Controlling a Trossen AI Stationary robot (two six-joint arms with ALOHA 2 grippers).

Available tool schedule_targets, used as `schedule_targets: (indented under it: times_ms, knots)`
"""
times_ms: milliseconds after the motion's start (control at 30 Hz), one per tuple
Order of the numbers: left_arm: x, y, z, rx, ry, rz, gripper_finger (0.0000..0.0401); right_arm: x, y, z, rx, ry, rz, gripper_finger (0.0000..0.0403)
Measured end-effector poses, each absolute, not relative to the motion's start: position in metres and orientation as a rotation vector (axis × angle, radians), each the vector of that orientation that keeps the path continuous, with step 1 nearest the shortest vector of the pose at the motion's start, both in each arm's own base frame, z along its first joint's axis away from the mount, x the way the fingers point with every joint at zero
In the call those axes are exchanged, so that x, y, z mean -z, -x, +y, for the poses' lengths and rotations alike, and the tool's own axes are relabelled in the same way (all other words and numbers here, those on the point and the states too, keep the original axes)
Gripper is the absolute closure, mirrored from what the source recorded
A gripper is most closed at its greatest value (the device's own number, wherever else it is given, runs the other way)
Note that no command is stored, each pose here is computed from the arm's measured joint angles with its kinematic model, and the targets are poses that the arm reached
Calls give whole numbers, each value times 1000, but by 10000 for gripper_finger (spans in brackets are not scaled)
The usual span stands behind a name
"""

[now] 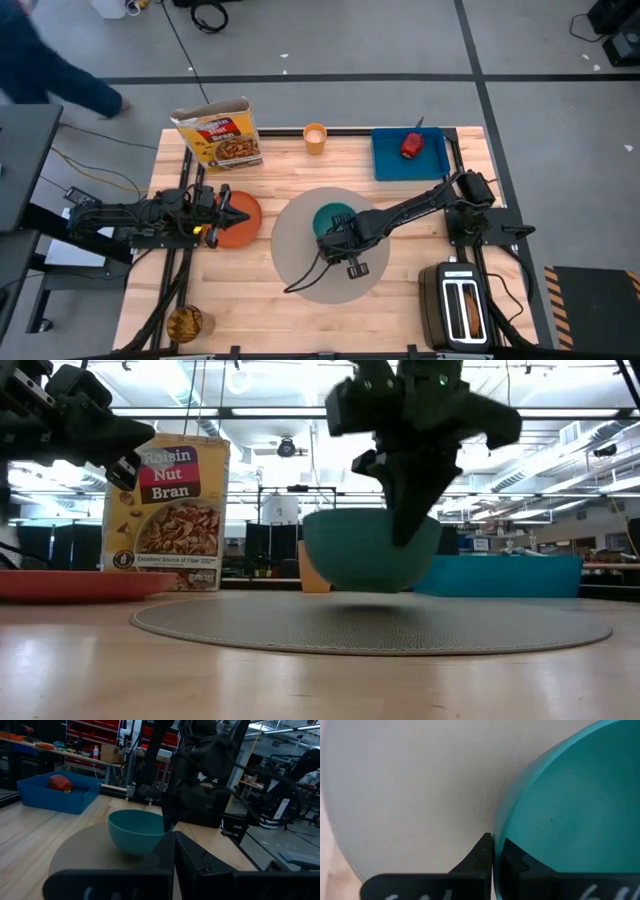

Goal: Arrange a breakfast setting
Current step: Put the bowl at the center of the mat, then put the yellow cup on the mat to the top right of the bowl

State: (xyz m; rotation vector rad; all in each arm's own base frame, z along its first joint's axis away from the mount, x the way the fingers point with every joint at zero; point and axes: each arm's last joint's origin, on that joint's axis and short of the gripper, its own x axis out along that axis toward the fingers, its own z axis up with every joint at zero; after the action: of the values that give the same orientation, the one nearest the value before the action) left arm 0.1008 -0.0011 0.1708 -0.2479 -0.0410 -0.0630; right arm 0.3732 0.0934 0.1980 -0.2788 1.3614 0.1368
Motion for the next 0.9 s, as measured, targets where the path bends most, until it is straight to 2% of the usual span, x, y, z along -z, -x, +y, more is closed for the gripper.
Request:
schedule_targets:
  times_ms: [167,433,733,900]
  knots:
    - [-171,-101,-1,63,248,-41,390,-194,-372,92,-107,305,1360,364]
    - [-171,-101,-1,62,248,-41,390,-198,-373,93,-86,289,1363,290]
    - [-171,-101,-1,63,249,-41,390,-251,-388,94,-84,332,1257,226]
    - [-171,-101,-1,63,249,-41,390,-288,-402,75,125,485,1110,208]
